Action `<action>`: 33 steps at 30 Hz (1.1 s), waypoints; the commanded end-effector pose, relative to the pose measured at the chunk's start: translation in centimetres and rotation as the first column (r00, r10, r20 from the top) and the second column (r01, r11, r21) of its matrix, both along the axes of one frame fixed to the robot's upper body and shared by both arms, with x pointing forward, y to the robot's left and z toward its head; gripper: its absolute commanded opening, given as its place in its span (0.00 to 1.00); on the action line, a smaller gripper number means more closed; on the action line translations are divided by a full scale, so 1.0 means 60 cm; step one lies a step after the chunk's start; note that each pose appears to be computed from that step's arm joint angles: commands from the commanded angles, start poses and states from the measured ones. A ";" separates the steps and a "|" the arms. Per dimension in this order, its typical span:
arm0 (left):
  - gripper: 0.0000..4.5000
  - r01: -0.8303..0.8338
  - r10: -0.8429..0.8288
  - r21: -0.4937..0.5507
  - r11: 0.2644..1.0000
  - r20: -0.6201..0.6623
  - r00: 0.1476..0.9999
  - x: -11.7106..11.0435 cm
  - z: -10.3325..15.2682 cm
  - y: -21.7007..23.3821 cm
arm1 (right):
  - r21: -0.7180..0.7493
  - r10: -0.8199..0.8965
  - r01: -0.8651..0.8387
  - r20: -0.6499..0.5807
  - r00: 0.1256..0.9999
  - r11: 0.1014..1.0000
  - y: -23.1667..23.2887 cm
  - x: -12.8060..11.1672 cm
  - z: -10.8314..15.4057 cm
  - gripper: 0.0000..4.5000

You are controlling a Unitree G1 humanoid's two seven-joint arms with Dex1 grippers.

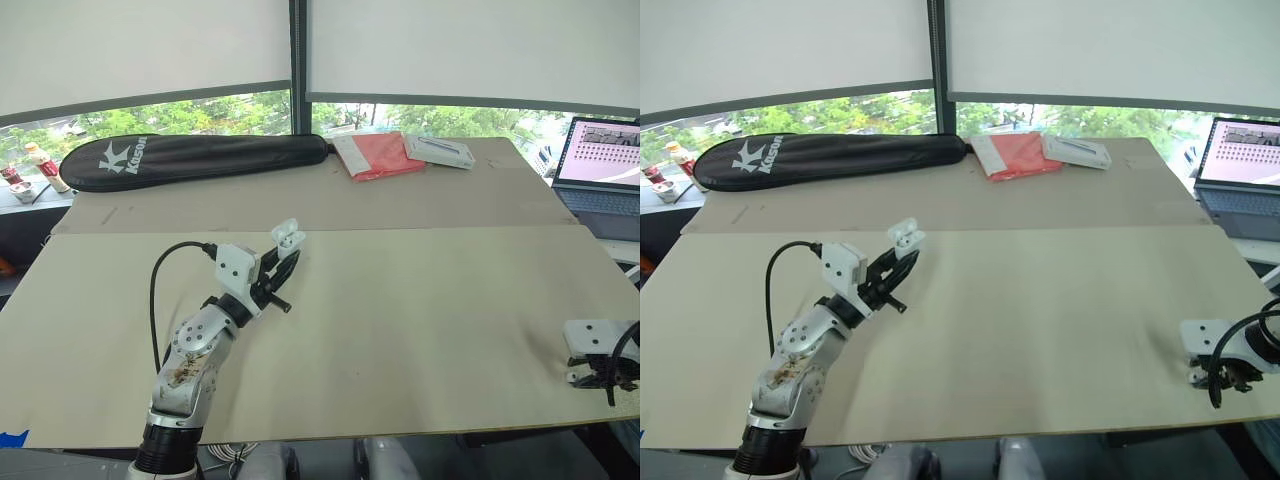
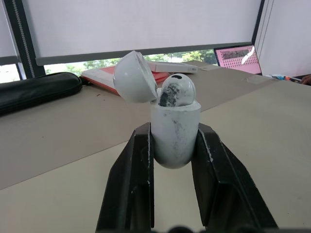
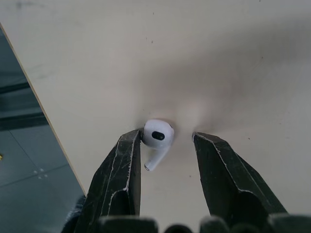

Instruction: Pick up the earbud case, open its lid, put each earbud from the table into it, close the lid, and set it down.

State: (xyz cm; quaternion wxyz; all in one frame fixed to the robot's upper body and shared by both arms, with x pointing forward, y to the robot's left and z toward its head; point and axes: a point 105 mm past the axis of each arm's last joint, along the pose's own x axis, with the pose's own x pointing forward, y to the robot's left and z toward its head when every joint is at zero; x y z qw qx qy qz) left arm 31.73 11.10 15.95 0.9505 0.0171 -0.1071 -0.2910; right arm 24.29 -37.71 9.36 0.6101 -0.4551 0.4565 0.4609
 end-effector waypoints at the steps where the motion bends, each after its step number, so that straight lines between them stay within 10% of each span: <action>1: 0.12 0.007 -0.007 -0.012 1.000 0.048 0.999 -0.005 0.023 0.000 | 0.031 -0.046 0.045 0.015 0.999 0.999 0.002 0.003 0.007 0.43; 11: 0.12 0.006 -0.005 -0.008 1.000 0.048 0.999 -0.003 0.022 0.001 | 0.044 -0.071 0.070 0.025 0.997 0.997 0.004 0.007 0.005 0.43; 15: 0.12 0.010 -0.009 -0.006 1.000 0.050 0.999 -0.002 0.022 -0.001 | 0.071 -0.049 0.046 0.037 0.998 0.996 0.017 0.014 0.007 0.10; 23: 0.12 0.045 -0.045 -0.009 0.999 0.063 0.997 0.003 0.027 -0.013 | 0.297 -0.076 0.043 0.103 0.992 0.954 0.105 0.046 0.051 0.07; 28: 0.12 0.143 -0.142 -0.009 0.990 0.056 0.988 0.010 0.029 -0.036 | 0.849 -0.344 -0.004 0.218 0.913 0.528 0.301 0.136 0.212 0.07; 33: 0.12 0.263 -0.261 -0.051 0.964 0.035 0.965 0.023 0.038 -0.069 | 0.965 -0.506 -0.195 0.257 0.823 0.174 0.433 0.152 0.308 0.07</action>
